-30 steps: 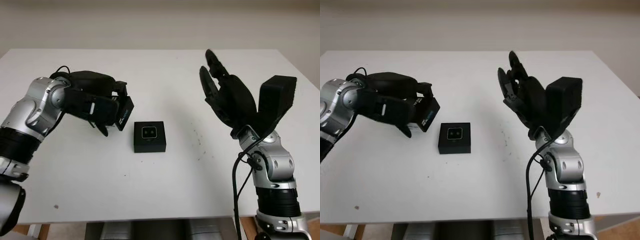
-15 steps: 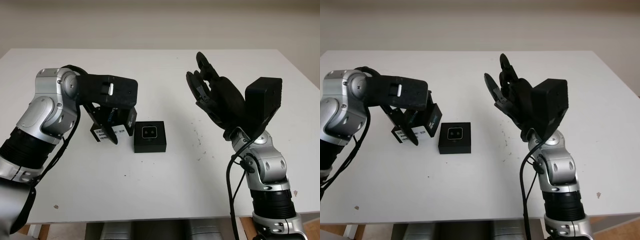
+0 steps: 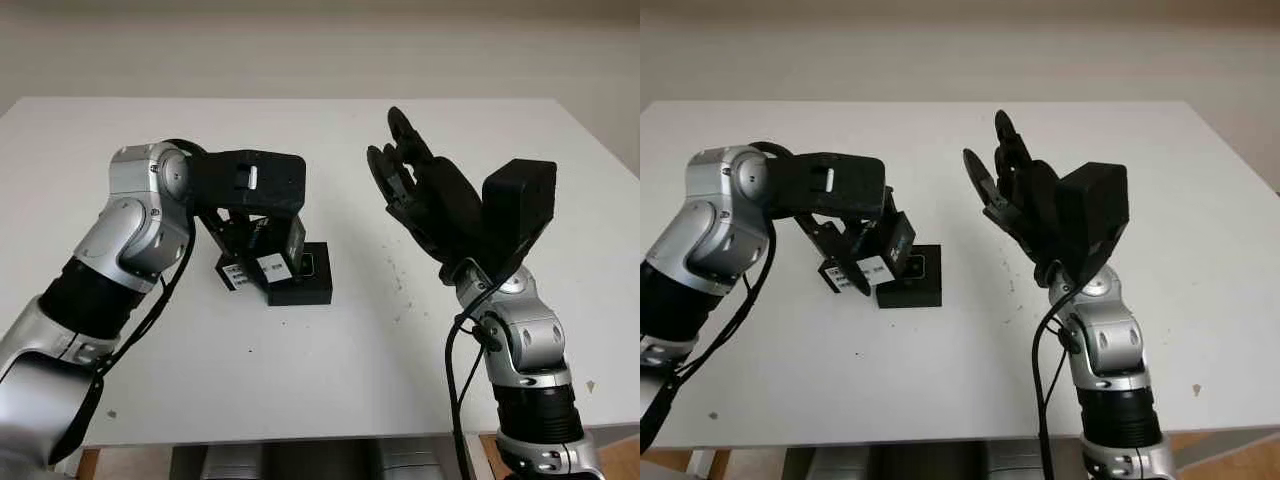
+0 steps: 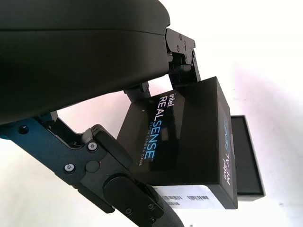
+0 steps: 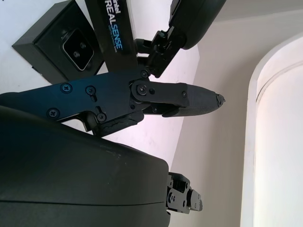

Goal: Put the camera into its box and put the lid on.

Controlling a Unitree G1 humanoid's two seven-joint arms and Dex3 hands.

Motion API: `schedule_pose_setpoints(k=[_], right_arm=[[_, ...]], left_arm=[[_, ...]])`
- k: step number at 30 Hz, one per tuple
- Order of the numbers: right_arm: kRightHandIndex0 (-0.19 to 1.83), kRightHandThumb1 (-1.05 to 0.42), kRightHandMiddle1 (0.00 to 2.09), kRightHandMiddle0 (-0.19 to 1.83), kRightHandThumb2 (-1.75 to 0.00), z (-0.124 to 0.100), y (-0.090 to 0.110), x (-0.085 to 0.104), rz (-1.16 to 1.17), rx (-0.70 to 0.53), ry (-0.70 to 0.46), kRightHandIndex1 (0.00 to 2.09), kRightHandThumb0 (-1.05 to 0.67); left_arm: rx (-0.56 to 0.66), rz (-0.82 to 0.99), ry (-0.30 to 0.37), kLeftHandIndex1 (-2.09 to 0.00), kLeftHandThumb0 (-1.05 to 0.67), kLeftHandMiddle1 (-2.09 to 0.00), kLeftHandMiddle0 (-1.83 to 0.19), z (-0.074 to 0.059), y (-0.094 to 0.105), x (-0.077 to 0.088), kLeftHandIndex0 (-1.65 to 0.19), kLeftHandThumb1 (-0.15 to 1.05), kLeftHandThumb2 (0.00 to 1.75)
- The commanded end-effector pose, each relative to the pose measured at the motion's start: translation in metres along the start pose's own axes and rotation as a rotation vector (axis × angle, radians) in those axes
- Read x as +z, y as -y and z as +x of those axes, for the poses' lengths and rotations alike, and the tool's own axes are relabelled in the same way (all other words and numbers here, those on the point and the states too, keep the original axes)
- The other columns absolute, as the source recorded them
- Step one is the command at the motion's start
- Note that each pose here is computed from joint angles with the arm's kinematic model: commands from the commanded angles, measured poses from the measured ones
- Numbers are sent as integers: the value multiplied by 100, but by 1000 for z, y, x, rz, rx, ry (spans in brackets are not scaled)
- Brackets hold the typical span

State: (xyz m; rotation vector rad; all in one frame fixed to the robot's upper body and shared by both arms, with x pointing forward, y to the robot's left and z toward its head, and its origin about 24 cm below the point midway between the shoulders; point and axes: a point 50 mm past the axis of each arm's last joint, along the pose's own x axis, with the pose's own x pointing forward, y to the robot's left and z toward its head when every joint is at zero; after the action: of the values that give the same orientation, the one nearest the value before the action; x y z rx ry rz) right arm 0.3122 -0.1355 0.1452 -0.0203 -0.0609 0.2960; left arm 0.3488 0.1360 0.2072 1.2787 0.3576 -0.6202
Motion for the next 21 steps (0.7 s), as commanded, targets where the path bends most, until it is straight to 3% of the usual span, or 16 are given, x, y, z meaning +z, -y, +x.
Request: schedule_pose_setpoints(k=[1, 6, 7, 8, 10, 15, 21], right_arm=[[-19, -105, 4, -18, -42, -2, 0, 4, 0, -3, 32, 2, -67], [-19, -105, 3, -19, -40, -4, 2, 1, 9, 5, 35, 0, -68], [-19, -105, 3, -19, -40, -4, 3, 0, 9, 6, 32, 0, -68], [-19, -105, 3, -19, -39, -4, 3, 0, 11, 5, 33, 0, -69], [-19, -105, 4, -19, -39, -4, 4, 1, 12, 2, 37, 0, -68], [-19, -105, 3, -19, -40, -4, 3, 3, 21, 15, 48, 0, -69], [-19, -105, 4, -19, -40, -4, 2, 1, 27, 17, 44, 0, -68]], left_arm=[[29, 11, 15, -188, -34, -207, -48, 0, -4, 8, -30, 105, 18], [52, -37, -2, -191, -33, -209, -46, 8, -1, 14, -23, 105, 19], [57, -63, -10, -190, -32, -209, -54, 10, 0, 16, -17, 105, 17], [65, -75, -13, -186, -31, -209, -57, 11, 0, 18, 0, 105, 16], [71, -73, -11, -192, -31, -209, -61, 12, 0, 21, 12, 105, 16], [86, -23, -6, -203, -30, -209, -73, 15, 1, 25, 4, 105, 16], [91, -27, -5, -200, -29, -209, -68, 18, 3, 23, 2, 105, 16]])
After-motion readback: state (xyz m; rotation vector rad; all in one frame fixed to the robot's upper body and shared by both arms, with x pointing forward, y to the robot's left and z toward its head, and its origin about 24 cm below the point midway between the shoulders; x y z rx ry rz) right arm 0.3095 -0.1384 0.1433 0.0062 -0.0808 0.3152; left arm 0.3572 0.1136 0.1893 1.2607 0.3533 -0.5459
